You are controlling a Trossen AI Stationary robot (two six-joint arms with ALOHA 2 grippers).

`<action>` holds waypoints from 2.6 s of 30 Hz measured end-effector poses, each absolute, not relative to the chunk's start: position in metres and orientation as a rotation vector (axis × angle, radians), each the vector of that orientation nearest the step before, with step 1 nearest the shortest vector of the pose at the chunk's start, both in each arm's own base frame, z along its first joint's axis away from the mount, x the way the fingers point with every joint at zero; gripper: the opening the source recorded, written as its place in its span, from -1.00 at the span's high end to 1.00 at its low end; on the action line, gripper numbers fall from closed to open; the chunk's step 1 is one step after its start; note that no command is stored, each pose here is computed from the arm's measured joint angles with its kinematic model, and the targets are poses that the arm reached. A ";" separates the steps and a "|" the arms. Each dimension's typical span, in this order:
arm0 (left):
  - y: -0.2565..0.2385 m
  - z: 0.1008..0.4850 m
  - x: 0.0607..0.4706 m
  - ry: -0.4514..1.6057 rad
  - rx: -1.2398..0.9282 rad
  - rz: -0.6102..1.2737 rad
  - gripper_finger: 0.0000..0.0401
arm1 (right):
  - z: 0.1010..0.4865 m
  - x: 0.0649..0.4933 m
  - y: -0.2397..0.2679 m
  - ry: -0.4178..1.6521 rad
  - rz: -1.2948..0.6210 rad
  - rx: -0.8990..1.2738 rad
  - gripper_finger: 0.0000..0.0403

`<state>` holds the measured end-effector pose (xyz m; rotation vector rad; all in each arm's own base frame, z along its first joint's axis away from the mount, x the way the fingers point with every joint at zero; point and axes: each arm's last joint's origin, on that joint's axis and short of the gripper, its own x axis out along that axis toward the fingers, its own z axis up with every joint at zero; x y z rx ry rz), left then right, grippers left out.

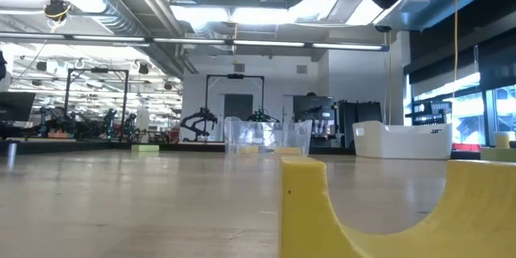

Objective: Sort & place blocks by color
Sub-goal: Put the yellow block into the transparent bin

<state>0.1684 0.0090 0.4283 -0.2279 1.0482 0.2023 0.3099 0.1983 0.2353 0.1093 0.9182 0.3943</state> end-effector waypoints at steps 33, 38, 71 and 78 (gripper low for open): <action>0.009 0.428 0.167 1.070 -0.137 0.152 0.32 | 0.189 0.342 0.256 0.963 0.219 0.141 -0.05; 0.009 0.428 0.167 1.070 -0.137 0.153 0.32 | 0.177 0.343 0.258 1.000 0.195 0.167 -0.05; 0.009 0.428 0.167 1.070 -0.137 0.153 0.32 | 0.125 0.351 0.265 1.086 0.193 0.141 -0.05; 0.009 0.428 0.167 1.070 -0.137 0.153 0.32 | 0.124 0.351 0.264 1.083 0.164 0.150 0.20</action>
